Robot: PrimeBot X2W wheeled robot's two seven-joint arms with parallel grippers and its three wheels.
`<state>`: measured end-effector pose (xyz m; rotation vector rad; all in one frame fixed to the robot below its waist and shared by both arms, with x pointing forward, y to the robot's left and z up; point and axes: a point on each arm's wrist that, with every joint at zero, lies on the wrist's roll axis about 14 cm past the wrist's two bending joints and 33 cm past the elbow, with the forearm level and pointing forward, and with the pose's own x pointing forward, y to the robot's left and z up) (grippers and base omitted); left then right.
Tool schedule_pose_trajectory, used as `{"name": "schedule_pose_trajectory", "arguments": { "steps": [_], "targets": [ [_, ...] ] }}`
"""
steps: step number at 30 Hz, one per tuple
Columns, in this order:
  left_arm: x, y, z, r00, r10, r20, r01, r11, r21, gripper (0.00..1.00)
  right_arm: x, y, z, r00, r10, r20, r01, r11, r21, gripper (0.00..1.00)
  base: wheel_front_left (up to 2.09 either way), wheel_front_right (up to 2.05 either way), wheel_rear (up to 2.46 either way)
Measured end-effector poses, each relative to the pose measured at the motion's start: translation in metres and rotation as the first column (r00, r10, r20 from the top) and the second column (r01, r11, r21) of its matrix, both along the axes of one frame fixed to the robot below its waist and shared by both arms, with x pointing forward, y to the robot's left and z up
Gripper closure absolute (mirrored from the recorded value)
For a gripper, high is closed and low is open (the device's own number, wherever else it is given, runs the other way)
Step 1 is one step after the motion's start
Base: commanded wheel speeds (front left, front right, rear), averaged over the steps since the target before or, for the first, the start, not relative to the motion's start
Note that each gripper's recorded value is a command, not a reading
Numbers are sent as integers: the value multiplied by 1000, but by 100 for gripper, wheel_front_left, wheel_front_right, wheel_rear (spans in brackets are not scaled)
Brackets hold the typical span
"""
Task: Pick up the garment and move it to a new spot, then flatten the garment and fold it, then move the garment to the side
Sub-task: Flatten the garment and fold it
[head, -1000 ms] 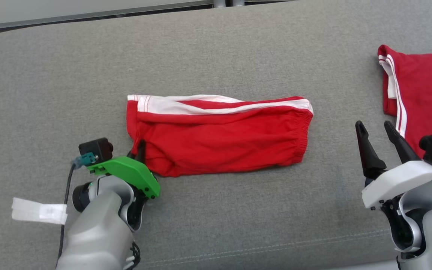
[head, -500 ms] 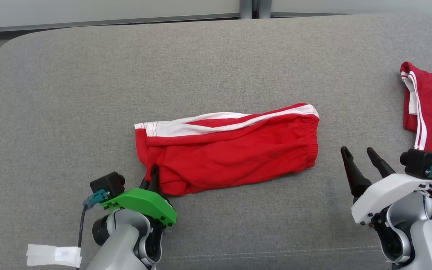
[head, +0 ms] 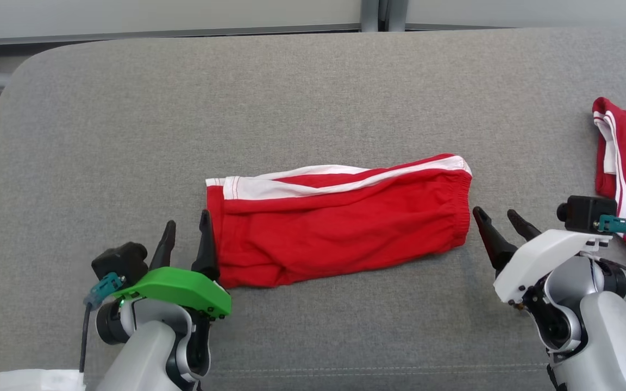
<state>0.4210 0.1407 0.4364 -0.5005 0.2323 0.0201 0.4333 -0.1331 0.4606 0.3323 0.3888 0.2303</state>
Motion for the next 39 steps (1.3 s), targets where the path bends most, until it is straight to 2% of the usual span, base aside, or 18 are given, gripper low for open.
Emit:
{"name": "schedule_pose_trajectory", "arguments": {
  "steps": [7,11,14,17,22,27,28,29,30,32,39],
  "targets": [
    [-12,20,22,996,55,71,-58,998,38,0,11,14,-14,995,35,-95,-29,998,60,0,0,0,0],
    [-21,27,29,993,78,89,-82,996,42,0,21,16,-24,985,66,-158,-62,998,34,0,0,0,0],
    [-26,29,34,991,87,100,-91,995,40,0,21,13,-41,965,80,-251,-80,997,12,0,0,0,0],
    [-32,33,36,989,107,102,-111,993,35,0,26,18,-48,949,92,-301,-82,996,45,0,0,0,0],
    [-39,45,39,984,145,106,-150,988,35,0,24,36,-60,920,136,-368,-101,988,113,0,0,0,0],
    [-46,54,40,979,176,107,-180,983,36,0,24,49,-66,902,172,-397,-129,983,133,0,0,0,0],
    [-47,56,41,978,181,108,-186,982,37,0,25,50,-66,899,176,-400,-133,982,135,21,0,0,0],
    [-48,57,41,977,185,109,-190,981,37,0,24,52,-67,896,182,-405,-139,981,133,53,0,0,0],
    [-49,58,41,976,188,109,-193,981,37,0,24,53,-67,894,187,-407,-144,980,135,65,0,0,0],
    [-49,60,41,975,194,110,-199,979,38,0,23,56,-69,890,194,-412,-148,979,141,100,0,0,0],
    [-49,60,42,974,197,112,-202,979,37,0,21,53,-69,892,190,-411,-138,979,153,100,0,0,0]
  ]
}}
